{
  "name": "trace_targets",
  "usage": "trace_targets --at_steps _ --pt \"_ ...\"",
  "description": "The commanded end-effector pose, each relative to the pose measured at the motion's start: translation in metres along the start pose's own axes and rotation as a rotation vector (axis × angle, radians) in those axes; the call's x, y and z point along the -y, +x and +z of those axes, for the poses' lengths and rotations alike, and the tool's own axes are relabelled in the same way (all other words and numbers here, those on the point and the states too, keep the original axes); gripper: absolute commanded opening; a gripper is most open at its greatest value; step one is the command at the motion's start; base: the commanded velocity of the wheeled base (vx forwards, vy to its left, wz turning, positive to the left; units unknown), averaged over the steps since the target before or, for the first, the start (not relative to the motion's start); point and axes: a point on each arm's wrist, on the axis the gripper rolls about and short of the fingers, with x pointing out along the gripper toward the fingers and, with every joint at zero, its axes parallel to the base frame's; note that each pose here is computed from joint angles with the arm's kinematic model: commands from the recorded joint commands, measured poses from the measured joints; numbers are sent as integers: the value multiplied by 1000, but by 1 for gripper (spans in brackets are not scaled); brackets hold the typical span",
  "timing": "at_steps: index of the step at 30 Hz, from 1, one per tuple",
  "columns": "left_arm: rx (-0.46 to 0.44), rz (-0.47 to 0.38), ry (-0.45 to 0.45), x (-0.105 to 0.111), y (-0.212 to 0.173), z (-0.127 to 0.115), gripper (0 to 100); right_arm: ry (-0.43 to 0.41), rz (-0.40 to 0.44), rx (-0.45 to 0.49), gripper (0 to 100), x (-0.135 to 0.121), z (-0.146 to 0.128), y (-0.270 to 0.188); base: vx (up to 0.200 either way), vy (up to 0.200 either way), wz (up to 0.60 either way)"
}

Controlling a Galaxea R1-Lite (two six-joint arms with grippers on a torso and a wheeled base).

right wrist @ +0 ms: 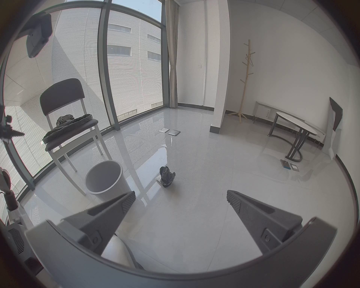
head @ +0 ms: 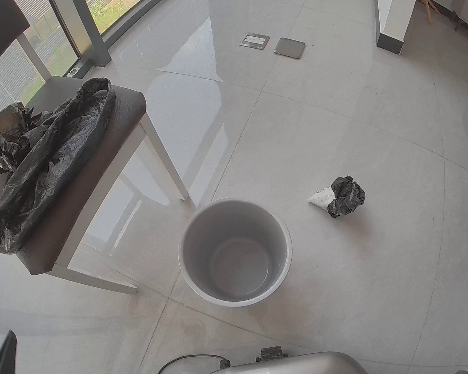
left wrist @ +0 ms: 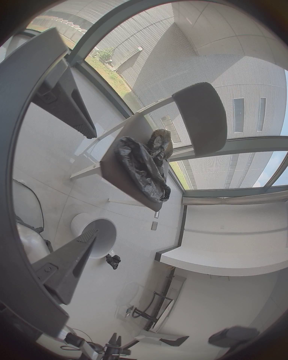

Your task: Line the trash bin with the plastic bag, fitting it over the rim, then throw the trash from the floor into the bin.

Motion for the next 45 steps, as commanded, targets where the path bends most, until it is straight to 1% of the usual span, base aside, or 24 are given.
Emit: trace_targets --at_steps 1,4,5,6,7,8,9,10,12,14,15,17,18,20,26,27,33,36,45 --pt "-189 71 52 -9 74 77 100 -4 3 -1 100 0 -5 0 0 0 0" --pt "-225 128 126 -18 101 97 100 -7 9 -1 100 0 -5 0 0 0 0" --pt "-230 135 138 -19 105 99 100 -9 12 -1 100 0 -5 0 0 0 0" --pt "-244 162 176 -23 115 106 100 -16 34 0 100 -1 -5 0 0 0 0" --pt "-251 177 191 -25 121 109 100 -21 38 0 100 -1 -5 0 0 0 0" --pt "-251 177 191 -25 121 109 100 -21 38 0 100 -1 -5 0 0 0 0" --pt "-261 222 194 -28 132 117 100 -21 40 0 100 -1 -5 0 0 0 0" --pt "-261 242 193 -30 137 122 100 -21 40 0 100 -1 -5 0 0 0 0" --pt "-263 258 185 -34 147 128 100 -18 40 0 100 -1 -5 0 0 0 0" --pt "-263 259 184 -34 147 129 100 -19 40 0 100 -1 -5 0 0 0 0" --pt "-294 297 157 -44 159 127 100 -19 40 0 100 -1 -5 0 0 0 0" --pt "-317 298 147 -48 165 123 100 -19 40 0 100 -1 -5 0 0 0 0" --pt "-331 279 141 -50 168 120 100 -19 40 0 100 -1 -5 0 0 0 0" --pt "-336 275 139 -50 170 119 100 -19 40 0 100 -1 -5 0 0 0 0" --pt "-349 273 149 -53 180 121 100 -19 40 0 100 -1 -5 0 0 0 0" --pt "-356 278 150 -56 188 122 100 -19 40 0 100 -1 -5 0 0 0 0" --pt "-381 288 147 -64 211 124 100 -19 40 0 100 -1 -5 0 0 0 0" --pt "-395 289 144 -71 231 127 100 -18 40 0 100 -1 -5 0 0 0 0" --pt "-407 299 146 -76 246 128 100 -18 40 0 100 -1 -5 0 0 0 0"
